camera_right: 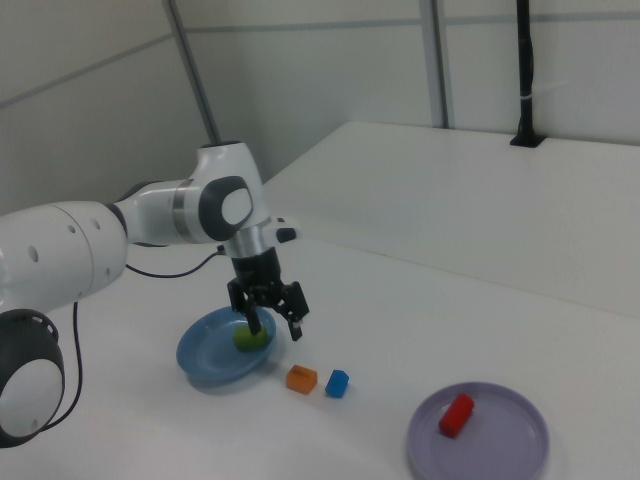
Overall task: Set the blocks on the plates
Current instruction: 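Release the green block and rise toward the orange block, then lower the gripper onto the orange block and close on it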
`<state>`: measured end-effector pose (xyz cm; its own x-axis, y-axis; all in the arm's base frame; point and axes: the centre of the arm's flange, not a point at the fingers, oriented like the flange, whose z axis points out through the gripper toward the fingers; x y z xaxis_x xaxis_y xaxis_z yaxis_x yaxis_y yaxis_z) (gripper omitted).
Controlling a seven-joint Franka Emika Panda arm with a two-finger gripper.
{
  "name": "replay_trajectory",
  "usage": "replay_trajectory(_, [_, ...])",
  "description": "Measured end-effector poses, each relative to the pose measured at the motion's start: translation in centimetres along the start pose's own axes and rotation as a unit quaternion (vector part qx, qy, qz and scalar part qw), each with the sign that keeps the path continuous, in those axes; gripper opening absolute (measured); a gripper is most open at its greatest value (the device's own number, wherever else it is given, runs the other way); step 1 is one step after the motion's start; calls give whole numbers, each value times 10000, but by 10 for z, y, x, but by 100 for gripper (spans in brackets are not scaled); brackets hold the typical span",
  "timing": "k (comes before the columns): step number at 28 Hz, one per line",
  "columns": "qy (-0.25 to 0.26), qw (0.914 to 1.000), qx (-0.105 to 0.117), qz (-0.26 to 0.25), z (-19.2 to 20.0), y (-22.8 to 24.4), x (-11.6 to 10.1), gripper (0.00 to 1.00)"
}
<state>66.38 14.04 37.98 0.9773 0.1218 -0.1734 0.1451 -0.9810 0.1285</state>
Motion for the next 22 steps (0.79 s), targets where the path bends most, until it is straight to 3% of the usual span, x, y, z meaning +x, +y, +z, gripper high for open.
replay_trajectory(12, [-567,9983,-39,-155,28,49,-7,100])
replay_trajectory(22, [-816,9962,-126,-295,60,49,-2,100])
